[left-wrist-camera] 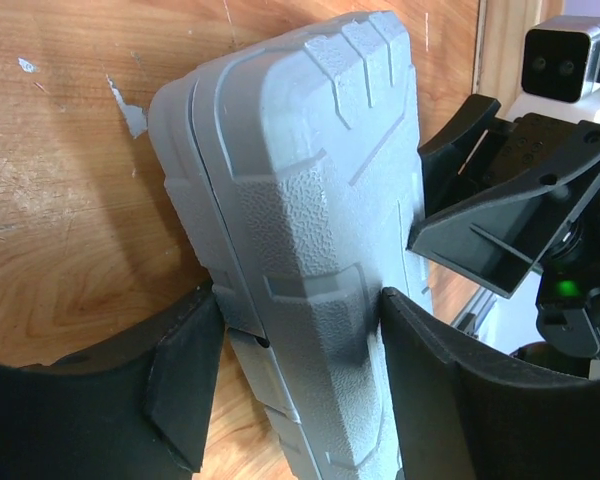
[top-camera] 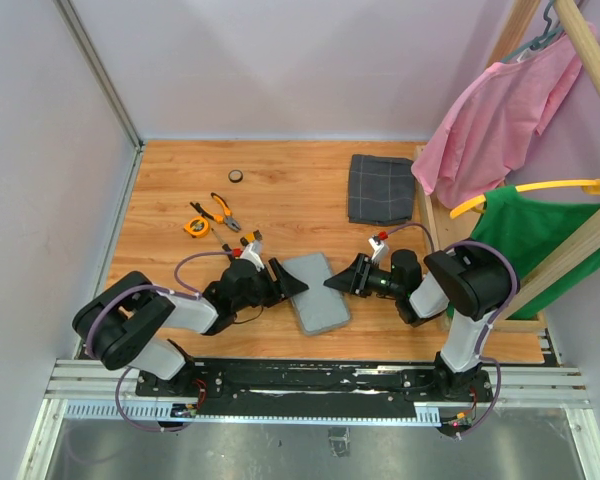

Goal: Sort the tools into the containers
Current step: Open the storage box at the center of the board.

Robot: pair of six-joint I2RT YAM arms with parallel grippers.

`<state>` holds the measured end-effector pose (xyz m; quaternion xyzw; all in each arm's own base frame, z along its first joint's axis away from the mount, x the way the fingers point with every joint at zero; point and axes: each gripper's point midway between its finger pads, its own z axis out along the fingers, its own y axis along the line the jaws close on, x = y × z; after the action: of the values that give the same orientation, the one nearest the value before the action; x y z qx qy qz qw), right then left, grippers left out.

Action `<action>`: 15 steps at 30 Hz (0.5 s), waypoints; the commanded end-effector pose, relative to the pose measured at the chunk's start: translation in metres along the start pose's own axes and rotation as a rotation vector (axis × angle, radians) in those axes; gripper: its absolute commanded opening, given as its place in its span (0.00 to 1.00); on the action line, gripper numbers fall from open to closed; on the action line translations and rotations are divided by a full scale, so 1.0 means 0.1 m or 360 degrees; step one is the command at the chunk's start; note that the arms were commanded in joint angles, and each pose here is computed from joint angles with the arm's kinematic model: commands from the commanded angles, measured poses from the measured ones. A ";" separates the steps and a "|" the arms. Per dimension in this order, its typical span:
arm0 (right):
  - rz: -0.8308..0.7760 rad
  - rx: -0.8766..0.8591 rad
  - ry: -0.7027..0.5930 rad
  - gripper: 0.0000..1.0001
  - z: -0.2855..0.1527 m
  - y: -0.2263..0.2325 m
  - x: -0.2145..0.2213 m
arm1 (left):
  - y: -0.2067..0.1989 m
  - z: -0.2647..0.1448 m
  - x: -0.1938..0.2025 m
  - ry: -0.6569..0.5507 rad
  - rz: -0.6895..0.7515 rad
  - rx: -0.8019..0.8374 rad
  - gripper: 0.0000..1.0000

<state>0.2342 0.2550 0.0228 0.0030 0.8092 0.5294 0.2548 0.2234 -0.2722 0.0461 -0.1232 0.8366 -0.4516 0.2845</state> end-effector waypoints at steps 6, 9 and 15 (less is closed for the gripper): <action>0.0200 0.0507 0.0285 0.40 -0.36 -0.68 0.65 | -0.88 -0.16 -0.31 -0.0166 0.0117 0.0435 0.37; 0.0149 0.0487 0.0249 0.46 -0.37 -0.59 0.55 | -0.92 -0.15 -0.35 -0.0169 0.0164 0.0400 0.25; -0.0055 0.0503 0.0162 0.57 -0.43 -0.34 0.23 | -0.84 -0.13 -0.41 -0.0169 0.0281 0.0239 0.16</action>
<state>0.2281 0.2413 0.0360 -0.0017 0.8309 0.4908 0.2620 0.2386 -0.2745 0.0932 -0.0973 0.8157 -0.4564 0.3418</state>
